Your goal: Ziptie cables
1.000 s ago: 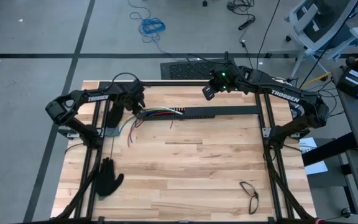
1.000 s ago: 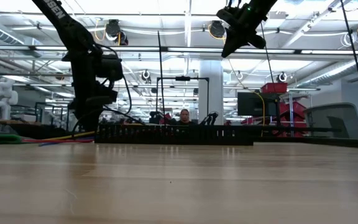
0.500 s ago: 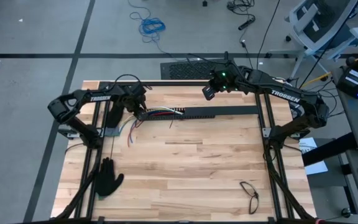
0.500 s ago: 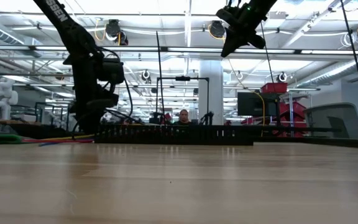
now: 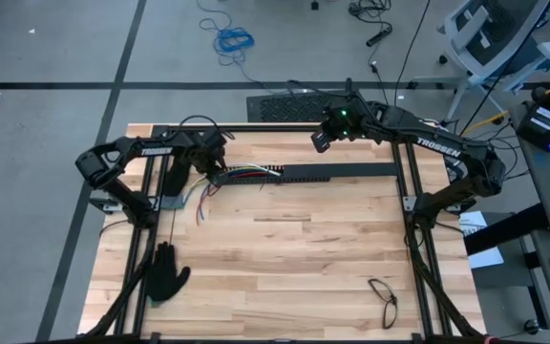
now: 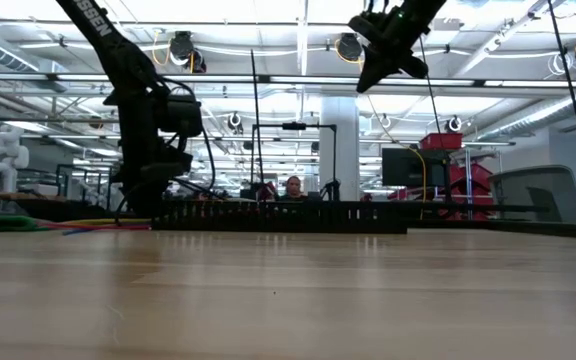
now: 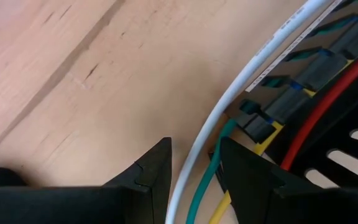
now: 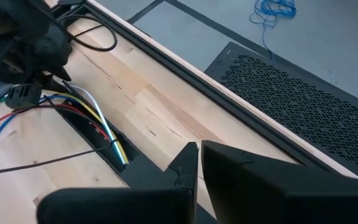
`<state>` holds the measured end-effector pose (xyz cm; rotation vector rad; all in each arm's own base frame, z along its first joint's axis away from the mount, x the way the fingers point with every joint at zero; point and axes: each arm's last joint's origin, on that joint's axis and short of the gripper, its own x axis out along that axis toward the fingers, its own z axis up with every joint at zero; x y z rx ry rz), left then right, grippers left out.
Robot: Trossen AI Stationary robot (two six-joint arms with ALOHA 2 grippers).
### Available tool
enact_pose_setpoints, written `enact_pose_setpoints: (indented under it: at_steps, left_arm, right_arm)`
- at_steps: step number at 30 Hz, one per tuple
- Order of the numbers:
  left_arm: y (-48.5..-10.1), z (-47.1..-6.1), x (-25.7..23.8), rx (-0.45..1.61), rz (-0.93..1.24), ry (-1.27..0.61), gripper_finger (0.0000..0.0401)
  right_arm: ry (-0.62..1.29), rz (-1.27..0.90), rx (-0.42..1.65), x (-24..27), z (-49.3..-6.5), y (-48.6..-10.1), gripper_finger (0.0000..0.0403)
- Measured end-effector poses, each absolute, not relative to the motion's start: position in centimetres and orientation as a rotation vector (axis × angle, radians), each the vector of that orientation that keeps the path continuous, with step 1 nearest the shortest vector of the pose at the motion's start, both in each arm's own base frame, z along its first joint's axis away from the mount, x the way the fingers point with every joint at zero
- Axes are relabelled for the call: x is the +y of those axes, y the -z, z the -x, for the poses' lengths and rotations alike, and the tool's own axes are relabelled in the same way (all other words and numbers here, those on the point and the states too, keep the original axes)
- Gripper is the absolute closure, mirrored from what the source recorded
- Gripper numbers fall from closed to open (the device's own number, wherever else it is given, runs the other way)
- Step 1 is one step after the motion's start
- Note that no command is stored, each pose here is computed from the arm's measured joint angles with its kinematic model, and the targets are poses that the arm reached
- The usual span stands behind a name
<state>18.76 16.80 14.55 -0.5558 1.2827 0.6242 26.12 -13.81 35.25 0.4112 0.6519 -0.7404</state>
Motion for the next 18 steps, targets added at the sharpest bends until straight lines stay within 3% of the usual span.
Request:
enact_pose_setpoints:
  at_steps: [5, 14, 18]
  left_arm:
    - [-14.52, -18.92, 16.59, 1.29, 0.545, -0.619, 0.0278]
    - [-14.67, -19.03, 16.63, 1.287, 0.548, -0.615, 0.0389]
    - [-14.86, -19.11, 16.74, 1.285, 0.568, -0.631, 0.0391]
  right_arm:
    - [0.745, -0.412, 0.651, -13.92, -26.06, -35.25, 0.0385]
    - [0.744, -0.412, 0.651, -13.91, -26.06, -35.25, 0.0385]
    - [0.744, -0.412, 0.651, -13.91, -26.07, -35.26, 0.0385]
